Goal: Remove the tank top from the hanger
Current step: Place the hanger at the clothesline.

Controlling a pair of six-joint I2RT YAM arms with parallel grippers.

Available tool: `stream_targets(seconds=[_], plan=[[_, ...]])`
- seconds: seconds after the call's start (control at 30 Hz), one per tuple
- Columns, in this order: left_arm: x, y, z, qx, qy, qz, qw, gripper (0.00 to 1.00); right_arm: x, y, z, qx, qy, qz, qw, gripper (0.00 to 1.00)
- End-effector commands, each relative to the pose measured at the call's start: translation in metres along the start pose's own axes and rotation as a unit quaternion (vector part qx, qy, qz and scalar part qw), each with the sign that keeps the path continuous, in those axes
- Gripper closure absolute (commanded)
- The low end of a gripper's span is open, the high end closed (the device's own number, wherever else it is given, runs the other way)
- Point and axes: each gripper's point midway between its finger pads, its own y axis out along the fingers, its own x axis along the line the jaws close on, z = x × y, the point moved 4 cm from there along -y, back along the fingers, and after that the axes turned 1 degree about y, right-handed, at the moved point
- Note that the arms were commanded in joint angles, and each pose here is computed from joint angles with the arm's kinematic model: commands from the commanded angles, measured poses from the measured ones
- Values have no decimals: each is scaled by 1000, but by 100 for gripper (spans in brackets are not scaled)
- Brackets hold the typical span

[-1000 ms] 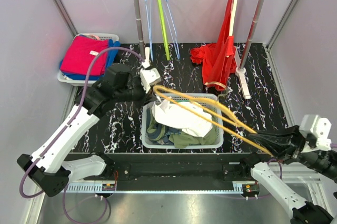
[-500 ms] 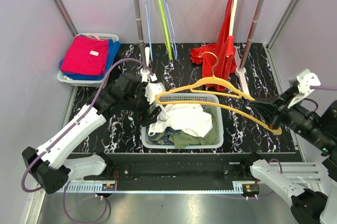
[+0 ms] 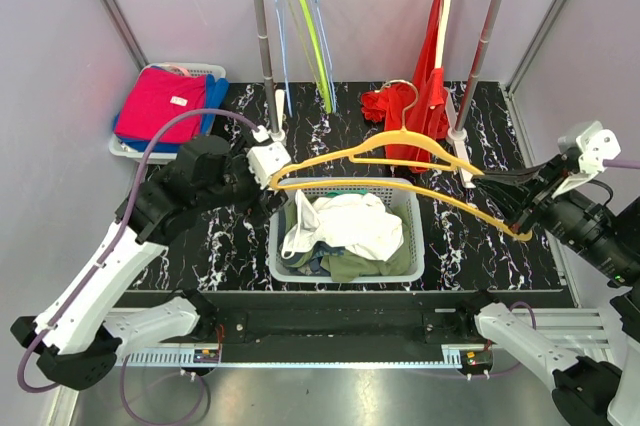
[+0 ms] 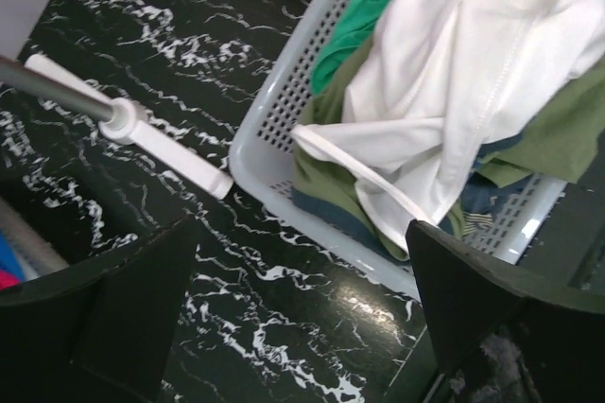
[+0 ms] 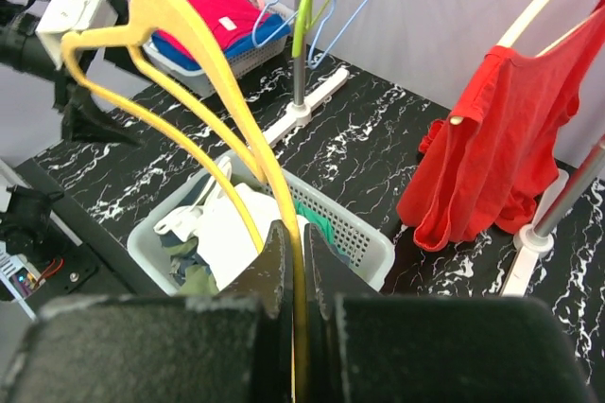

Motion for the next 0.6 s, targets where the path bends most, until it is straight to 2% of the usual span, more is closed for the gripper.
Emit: stream_targets(seconds=[0.0, 0.13, 0.23, 0.33, 0.57], plan=[[31, -9, -26, -44, 39, -103, 993, 1, -14, 8, -11, -38, -13, 45, 998, 100], [50, -17, -44, -77, 7, -142, 987, 1, -9, 1, 11, -17, -10, 29, 999, 100], [35, -19, -62, -105, -20, -72, 992, 1, -7, -7, 21, -17, -10, 28, 999, 100], [20, -7, -67, -110, -50, -10, 993, 1, -4, -13, 27, -20, -7, 25, 999, 100], [34, -14, -69, -119, -66, -53, 989, 1, -13, -8, 8, -53, 11, 60, 997, 100]])
